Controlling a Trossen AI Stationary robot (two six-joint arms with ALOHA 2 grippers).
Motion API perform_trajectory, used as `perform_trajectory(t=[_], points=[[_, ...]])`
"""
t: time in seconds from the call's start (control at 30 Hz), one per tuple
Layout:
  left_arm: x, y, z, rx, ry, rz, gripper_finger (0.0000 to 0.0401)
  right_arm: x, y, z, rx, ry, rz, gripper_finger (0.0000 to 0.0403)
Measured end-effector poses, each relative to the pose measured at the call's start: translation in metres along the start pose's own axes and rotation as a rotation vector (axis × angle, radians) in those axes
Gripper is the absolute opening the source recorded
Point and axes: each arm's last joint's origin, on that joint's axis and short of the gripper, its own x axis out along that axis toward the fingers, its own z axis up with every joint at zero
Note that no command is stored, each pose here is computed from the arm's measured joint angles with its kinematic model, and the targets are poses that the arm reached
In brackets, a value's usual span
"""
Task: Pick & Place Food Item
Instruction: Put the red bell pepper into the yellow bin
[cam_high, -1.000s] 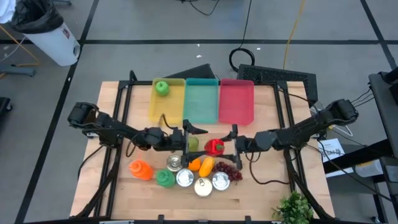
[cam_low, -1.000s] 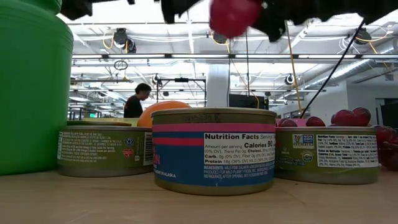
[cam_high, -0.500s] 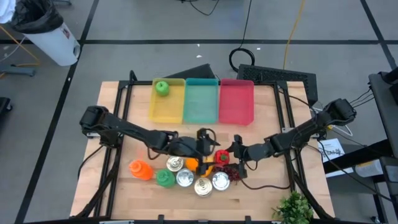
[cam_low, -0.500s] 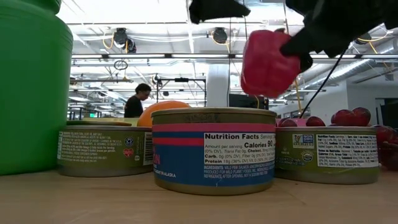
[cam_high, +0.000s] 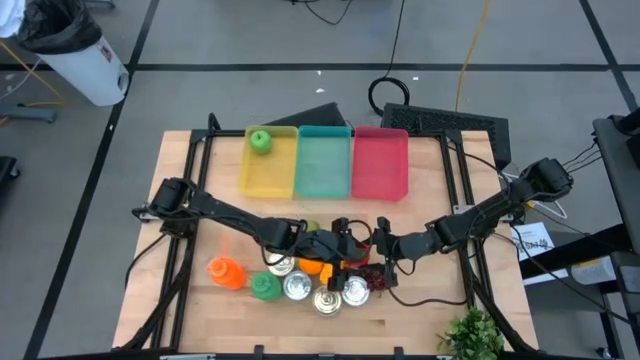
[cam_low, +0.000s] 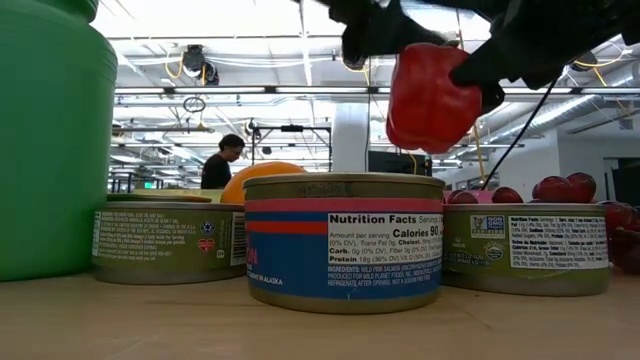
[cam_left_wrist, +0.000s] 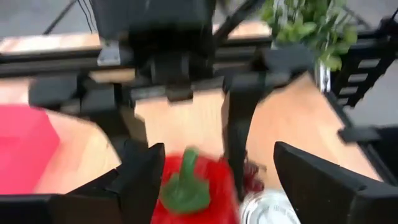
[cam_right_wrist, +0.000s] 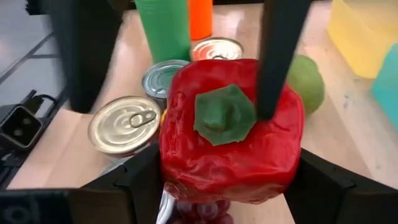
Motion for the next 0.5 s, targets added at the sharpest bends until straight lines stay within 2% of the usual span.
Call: perform_trajectory(t=[0.5], points=[[0.003,0.024,-0.003,-0.093,0.029,0.051,0.0161,0.0,0.0,0.0,-0.001,0.0,-0.003,0.0253]])
